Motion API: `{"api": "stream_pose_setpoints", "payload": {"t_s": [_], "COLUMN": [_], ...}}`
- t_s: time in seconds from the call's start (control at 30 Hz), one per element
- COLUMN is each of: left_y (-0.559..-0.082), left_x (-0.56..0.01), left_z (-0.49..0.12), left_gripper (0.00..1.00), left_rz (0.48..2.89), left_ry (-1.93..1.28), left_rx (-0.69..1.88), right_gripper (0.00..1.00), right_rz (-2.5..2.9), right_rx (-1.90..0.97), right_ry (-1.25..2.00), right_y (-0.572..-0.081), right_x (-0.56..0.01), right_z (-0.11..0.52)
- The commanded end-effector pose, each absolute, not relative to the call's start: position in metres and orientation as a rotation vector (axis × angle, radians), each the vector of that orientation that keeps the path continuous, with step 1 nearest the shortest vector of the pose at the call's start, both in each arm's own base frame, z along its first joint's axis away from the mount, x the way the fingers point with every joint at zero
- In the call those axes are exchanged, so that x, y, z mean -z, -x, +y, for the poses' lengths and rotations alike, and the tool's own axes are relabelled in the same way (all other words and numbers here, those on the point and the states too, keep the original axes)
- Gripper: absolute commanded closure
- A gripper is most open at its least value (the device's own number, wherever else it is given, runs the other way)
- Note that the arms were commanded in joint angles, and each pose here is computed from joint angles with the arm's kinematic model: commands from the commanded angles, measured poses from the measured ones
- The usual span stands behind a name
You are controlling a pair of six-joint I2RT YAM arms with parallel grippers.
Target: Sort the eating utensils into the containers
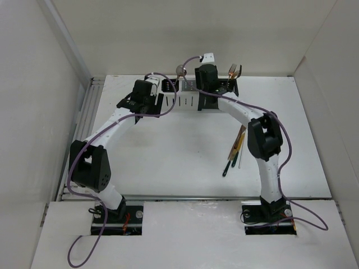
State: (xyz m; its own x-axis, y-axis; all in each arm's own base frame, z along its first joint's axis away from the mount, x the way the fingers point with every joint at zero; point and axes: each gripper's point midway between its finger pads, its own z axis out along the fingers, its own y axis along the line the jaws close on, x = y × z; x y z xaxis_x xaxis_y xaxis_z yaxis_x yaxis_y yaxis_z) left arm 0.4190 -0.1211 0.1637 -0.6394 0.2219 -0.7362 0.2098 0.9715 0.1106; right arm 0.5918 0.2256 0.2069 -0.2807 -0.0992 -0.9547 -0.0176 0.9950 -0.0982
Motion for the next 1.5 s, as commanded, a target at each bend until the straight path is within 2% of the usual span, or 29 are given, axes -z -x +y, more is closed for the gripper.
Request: {"api": "stream_pose_setpoints", "payload": {"t_s": [0.0,0.03,0.1,0.13,0.2,0.23,0.27,0.3,0.33,0.37,0.4,0.43,0.57,0.67,0.83,1.1,1.27,1.4,1.43,1.47], "left_y": [-0.425,-0.425,-0.425,-0.425,-0.424,-0.423,-0.423,-0.422,-0.419,-0.421,-0.418,-0.415,-0.408,-0.405,-0.398,-0.388,-0.389,-0.389,-0.389,-0.389], "left_x": [-0.18,-0.18,-0.18,-0.18,-0.184,-0.182,-0.186,-0.184,-0.183,-0.185,-0.183,-0.176,-0.174,-0.175,-0.179,-0.172,-0.172,-0.172,-0.172,-0.172], "left_z": [-0.122,-0.122,-0.126,-0.126,-0.127,-0.127,-0.127,-0.127,-0.126,-0.127,-0.127,-0.126,-0.13,-0.129,-0.127,-0.124,-0.122,-0.122,-0.122,-0.122], "left_gripper": [0.27,0.27,0.27,0.27,0.27,0.27,0.27,0.27,0.27,0.27,0.27,0.27,0.27,0.27,0.27,0.27,0.27,0.27,0.27,0.27], "left_rz": [2.246,2.246,2.247,2.247,2.238,2.239,2.229,2.23,2.232,2.221,2.228,2.242,2.244,2.23,2.206,2.222,2.222,2.222,2.222,2.222], "left_ry": [-0.276,-0.276,-0.288,-0.288,-0.291,-0.291,-0.289,-0.278,-0.279,-0.276,-0.272,-0.275,-0.28,-0.278,-0.273,-0.266,-0.261,-0.261,-0.261,-0.261], "left_rx": [-0.003,-0.003,0.023,0.023,0.035,0.035,0.038,0.043,0.042,0.045,0.059,0.055,0.097,0.101,0.106,0.108,0.098,0.098,0.098,0.098], "right_gripper": [0.42,0.3,0.19,0.17,0.17,0.19,0.32,0.4,0.47,0.59,0.64,0.66,0.63,0.66,0.76,0.76,0.77,0.76,0.7,0.67], "right_rz": [1.766,1.744,1.749,1.72,1.753,1.806,1.868,1.949,2.118,2.209,2.295,2.457,2.625,2.593,2.623,2.716,2.719,2.746,2.75,2.761], "right_rx": [0.001,0.01,0.074,0.057,0.039,0.024,-0.019,-0.104,-0.075,-0.111,-0.126,-0.118,-0.134,-0.145,-0.107,-0.006,0.091,0.123,0.125,0.146], "right_ry": [0.106,0.081,0.001,-0.043,-0.063,-0.053,-0.071,-0.034,-0.053,-0.113,-0.147,-0.194,-0.437,-0.56,-0.566,-0.583,-0.567,-0.543,-0.526,-0.513], "right_y": [-0.571,-0.562,-0.548,-0.534,-0.518,-0.498,-0.489,-0.478,-0.46,-0.446,-0.43,-0.403,-0.343,-0.332,-0.327,-0.313,-0.323,-0.323,-0.323,-0.323], "right_x": [-0.26,-0.282,-0.297,-0.327,-0.337,-0.344,-0.332,-0.316,-0.269,-0.245,-0.222,-0.166,-0.092,-0.083,-0.067,-0.032,-0.03,-0.021,-0.021,-0.02], "right_z": [0.241,0.232,0.21,0.2,0.18,0.166,0.16,0.164,0.14,0.133,0.126,0.113,0.085,0.071,0.065,0.054,0.044,0.041,0.041,0.039]}}
